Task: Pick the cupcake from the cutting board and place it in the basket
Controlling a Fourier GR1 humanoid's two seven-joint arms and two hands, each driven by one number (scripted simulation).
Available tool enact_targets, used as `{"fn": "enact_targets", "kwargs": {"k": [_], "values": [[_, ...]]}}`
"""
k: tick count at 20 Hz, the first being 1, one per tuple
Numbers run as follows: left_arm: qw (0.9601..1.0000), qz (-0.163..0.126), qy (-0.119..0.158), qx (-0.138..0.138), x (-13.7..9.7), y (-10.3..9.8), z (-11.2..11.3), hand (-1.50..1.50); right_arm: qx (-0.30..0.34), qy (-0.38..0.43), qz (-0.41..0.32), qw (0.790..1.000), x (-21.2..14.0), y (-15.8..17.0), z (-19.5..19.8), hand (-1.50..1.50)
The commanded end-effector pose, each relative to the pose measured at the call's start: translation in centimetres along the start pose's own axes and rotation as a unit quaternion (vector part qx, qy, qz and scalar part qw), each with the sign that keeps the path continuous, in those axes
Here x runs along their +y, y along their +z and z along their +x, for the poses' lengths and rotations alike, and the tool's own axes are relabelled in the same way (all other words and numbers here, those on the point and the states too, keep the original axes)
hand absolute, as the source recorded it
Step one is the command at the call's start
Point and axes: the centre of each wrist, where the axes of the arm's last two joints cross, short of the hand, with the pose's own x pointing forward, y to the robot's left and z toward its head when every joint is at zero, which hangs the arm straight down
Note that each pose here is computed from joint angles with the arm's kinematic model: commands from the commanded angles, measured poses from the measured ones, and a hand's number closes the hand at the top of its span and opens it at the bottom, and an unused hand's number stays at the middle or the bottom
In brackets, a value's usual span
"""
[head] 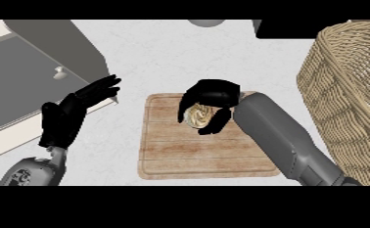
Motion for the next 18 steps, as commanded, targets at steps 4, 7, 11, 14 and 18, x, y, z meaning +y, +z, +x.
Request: {"fn": "enact_targets", "kwargs": {"k": [4, 7, 11, 14, 18], "values": [[0.9963, 0.056, -0.005, 0.066, 1.0, -1.1, -1.5, 0.00, -0.033, 0.067, -0.027, 0.997, -0.1, -1.6, 0.3, 1.50], [0.9962, 0.059, -0.013, 0.063, 1.4, -1.9, -2.4, 0.00, -0.034, 0.086, -0.026, 0.995, -0.2, -1.0, -0.2, 1.50], [0.9948, 0.070, -0.005, 0.074, 1.9, 0.7, -2.4, 0.00, 0.285, 0.100, -0.053, 0.952, 2.1, 4.6, -3.2, 1.50], [0.9924, 0.087, -0.009, 0.086, 2.5, 1.5, -3.0, 0.00, 0.429, 0.115, -0.061, 0.894, 2.2, 8.2, -4.5, 1.50], [0.9911, 0.096, -0.004, 0.092, 2.9, 1.9, -3.3, 0.00, 0.461, 0.165, -0.103, 0.866, 3.1, 3.4, -2.3, 1.50]]}}
